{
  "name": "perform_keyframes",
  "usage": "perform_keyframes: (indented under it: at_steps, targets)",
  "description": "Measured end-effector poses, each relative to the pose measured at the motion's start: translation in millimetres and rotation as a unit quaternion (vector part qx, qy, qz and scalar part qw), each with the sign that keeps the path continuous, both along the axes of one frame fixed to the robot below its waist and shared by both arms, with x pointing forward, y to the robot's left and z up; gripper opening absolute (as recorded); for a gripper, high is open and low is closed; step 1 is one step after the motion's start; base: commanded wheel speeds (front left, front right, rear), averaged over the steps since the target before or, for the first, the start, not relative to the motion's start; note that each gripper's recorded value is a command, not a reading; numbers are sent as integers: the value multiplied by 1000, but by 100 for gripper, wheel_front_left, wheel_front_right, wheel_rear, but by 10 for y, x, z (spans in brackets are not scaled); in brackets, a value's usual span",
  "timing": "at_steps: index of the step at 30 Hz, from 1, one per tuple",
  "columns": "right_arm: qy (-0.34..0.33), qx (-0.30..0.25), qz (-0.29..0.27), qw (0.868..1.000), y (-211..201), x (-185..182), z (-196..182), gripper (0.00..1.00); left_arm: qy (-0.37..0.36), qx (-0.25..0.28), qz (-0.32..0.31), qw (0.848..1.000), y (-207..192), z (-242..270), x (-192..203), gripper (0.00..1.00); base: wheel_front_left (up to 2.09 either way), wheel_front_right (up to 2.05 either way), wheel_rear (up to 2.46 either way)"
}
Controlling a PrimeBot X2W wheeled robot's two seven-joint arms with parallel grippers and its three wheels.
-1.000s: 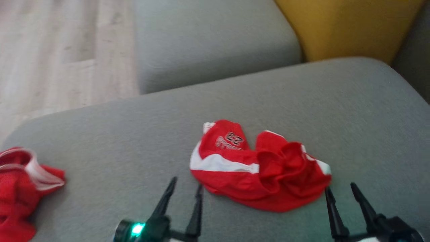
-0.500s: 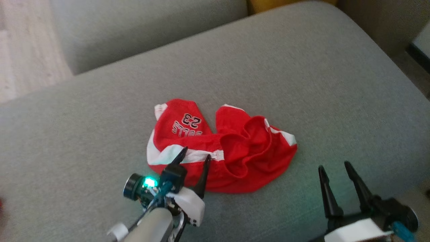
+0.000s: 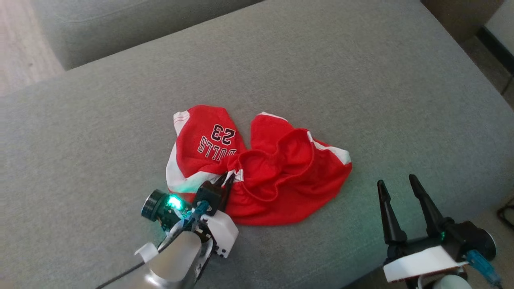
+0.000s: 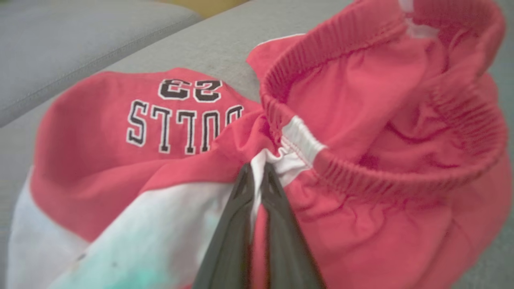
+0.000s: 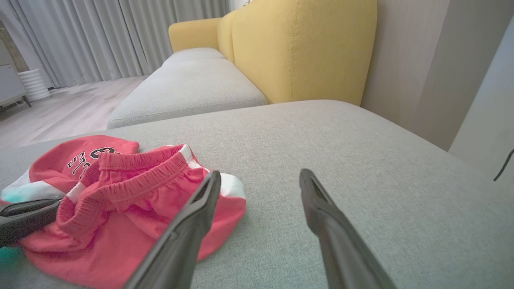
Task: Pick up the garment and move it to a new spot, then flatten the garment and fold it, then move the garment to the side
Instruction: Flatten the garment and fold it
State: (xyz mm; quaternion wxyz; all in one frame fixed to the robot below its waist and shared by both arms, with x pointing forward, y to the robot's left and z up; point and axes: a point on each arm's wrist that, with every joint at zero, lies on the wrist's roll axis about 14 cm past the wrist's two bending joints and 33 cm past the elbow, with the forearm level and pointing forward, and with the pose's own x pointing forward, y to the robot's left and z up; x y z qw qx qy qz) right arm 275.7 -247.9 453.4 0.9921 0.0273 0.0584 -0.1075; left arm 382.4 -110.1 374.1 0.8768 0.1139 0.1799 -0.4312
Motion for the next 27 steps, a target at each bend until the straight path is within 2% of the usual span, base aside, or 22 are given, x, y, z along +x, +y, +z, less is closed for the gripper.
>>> perform_keyframes:
  at_steps: [8,12,13,14,15,21,27]
  targets:
    - [-15,4,19,1000,92,76,55,100,-84,2,46,995,286,328,403,0,0,0,0]
    - [-23,6,33,999,160,127,86,100,-164,15,108,980,720,731,919,0,0,0,0]
    - [-24,6,35,999,170,133,90,100,-171,15,117,978,786,780,970,7,0,0,0]
    - [-25,7,36,999,181,139,94,100,-174,15,123,977,829,803,993,36,0,0,0]
    - [-25,7,38,999,188,142,96,100,-174,15,128,976,866,805,1006,100,0,0,0]
    - [-33,7,41,999,197,150,133,100,-152,-16,160,975,906,821,893,100,0,0,0]
    - [-41,8,53,998,256,170,165,100,-202,-72,167,962,763,1297,855,100,0,0,0]
